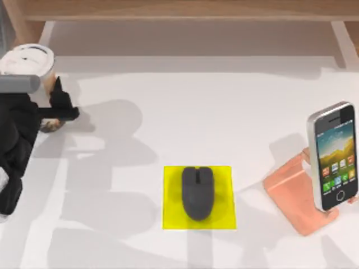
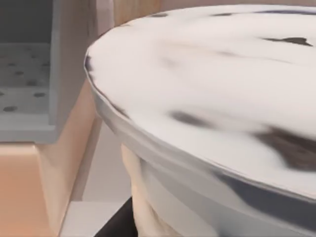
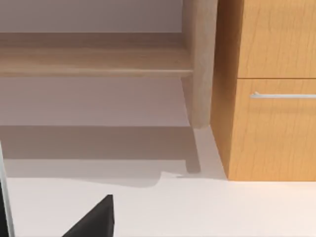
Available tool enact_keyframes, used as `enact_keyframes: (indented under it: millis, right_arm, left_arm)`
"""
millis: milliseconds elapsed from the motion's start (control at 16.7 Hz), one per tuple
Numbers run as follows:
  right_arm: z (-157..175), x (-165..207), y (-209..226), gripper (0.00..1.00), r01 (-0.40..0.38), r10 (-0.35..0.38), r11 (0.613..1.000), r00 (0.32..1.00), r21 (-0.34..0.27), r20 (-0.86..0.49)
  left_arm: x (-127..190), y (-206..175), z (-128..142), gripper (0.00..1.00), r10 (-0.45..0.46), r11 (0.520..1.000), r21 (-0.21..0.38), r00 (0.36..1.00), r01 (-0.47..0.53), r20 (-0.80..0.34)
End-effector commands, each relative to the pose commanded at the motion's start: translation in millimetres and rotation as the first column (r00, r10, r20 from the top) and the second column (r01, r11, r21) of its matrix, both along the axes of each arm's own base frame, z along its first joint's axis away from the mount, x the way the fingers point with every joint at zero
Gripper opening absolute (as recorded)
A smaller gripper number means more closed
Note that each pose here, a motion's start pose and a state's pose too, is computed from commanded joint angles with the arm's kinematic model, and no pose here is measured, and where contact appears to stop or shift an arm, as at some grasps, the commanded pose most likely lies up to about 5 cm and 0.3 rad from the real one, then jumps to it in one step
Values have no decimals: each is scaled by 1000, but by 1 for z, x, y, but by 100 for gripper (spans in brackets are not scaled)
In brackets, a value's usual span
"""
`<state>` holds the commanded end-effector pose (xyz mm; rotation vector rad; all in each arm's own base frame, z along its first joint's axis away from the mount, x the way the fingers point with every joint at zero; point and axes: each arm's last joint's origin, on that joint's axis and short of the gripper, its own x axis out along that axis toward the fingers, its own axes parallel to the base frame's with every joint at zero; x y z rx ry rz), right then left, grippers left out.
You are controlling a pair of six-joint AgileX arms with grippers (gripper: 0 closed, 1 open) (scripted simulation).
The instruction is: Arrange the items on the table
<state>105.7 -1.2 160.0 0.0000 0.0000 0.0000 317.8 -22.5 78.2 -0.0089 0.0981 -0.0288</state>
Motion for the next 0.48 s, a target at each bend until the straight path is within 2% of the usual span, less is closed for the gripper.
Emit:
enact_keyframes:
  millis: [480]
  right_arm:
    - [0, 0, 0, 100, 0, 0, 1000, 1000, 0, 0]
  left_arm:
    - [0, 0, 5, 0, 0, 1000, 2, 1000, 0, 0]
